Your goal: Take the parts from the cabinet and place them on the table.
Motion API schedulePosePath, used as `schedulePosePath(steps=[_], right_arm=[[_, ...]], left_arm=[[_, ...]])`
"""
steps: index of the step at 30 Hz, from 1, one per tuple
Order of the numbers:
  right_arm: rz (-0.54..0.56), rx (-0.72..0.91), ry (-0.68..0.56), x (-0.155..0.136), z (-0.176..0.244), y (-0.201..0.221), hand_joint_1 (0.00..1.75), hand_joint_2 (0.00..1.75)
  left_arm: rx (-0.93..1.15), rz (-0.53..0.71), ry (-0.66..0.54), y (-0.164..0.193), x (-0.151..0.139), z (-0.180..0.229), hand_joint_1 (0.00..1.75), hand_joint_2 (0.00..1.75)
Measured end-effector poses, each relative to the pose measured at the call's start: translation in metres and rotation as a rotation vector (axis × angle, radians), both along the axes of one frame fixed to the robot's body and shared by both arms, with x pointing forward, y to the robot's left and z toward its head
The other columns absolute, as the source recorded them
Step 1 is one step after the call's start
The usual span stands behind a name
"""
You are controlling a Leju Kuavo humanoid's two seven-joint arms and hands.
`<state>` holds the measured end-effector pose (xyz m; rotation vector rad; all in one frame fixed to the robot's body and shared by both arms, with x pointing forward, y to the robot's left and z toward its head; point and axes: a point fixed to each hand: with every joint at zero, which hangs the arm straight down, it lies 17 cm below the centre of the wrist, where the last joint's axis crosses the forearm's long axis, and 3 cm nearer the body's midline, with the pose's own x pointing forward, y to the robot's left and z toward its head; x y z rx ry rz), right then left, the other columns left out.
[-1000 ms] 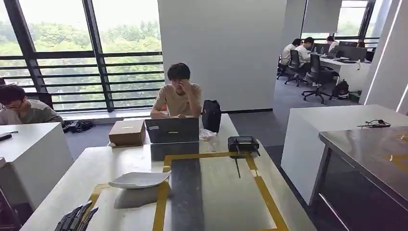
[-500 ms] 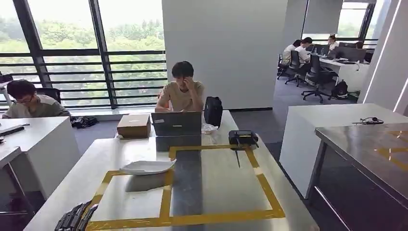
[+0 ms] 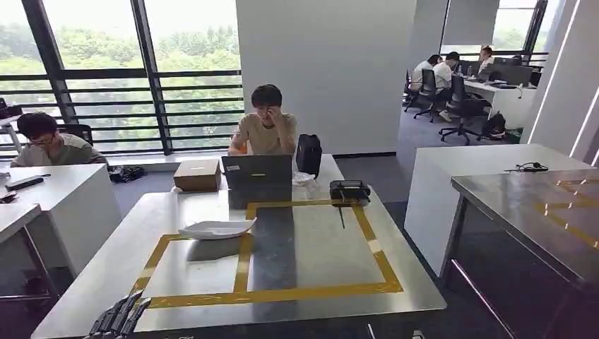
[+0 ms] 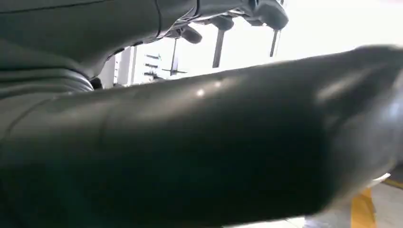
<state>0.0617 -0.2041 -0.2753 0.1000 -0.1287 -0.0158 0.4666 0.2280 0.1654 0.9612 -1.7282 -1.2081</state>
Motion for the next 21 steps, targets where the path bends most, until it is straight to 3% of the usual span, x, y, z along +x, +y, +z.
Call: schedulePosePath(steps=[10,21], right_arm=[[0.006,-0.006,0.01,-0.001,0.0,-0.001,0.0,0.0],[0.036,-0.028,0.011,-0.008,-0.003,-0.016,0.0,0.0]], left_arm=[[0.003,0.017,0.012,0.003,-0.003,-0.008,0.0,0.0],[-0.016,0.063,0.043,0.017,-0.026,-0.031,0.0,0.0]])
